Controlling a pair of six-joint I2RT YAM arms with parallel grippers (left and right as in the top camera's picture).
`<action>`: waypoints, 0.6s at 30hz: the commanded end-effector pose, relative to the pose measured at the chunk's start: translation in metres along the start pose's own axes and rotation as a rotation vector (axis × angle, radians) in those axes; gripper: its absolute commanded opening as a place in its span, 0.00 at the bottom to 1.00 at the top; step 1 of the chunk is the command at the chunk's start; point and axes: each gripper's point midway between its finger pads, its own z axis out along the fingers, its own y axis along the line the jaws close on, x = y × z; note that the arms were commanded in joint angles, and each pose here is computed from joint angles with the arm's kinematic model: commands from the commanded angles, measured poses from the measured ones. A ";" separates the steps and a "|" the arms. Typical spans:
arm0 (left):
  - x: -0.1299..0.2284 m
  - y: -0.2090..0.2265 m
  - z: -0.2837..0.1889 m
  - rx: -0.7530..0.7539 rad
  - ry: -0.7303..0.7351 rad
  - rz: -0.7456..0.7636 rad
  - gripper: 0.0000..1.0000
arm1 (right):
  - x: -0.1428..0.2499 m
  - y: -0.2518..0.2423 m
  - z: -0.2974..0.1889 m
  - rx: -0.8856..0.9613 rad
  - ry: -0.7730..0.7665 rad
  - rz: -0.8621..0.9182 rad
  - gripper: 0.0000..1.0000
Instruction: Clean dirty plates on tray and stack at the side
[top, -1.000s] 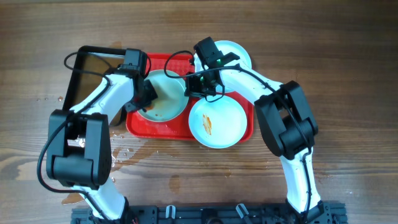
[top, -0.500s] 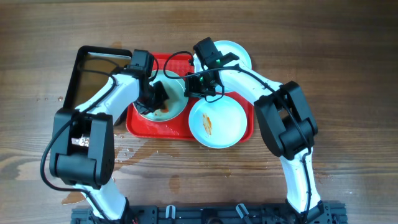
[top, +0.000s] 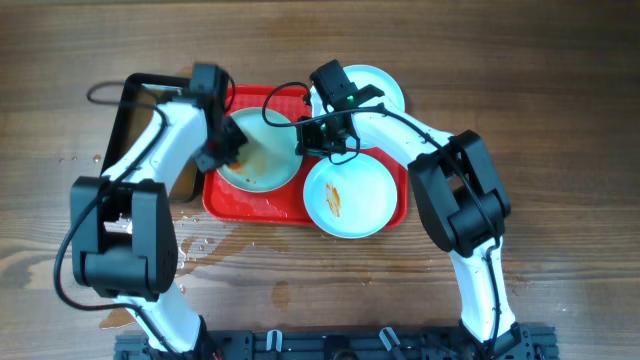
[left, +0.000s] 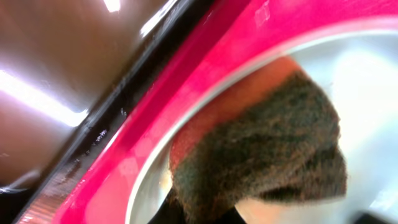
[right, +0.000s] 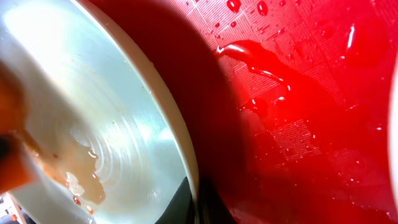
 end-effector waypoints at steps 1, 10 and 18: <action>-0.039 -0.019 -0.076 0.069 -0.146 0.093 0.04 | 0.004 -0.018 0.012 0.038 0.025 0.019 0.04; -0.073 0.047 -0.107 0.033 -0.163 -0.058 0.04 | -0.002 -0.012 0.007 0.027 -0.001 -0.009 0.04; -0.093 0.091 -0.091 0.003 -0.127 -0.183 0.04 | -0.034 0.003 -0.072 0.263 -0.247 -0.155 0.04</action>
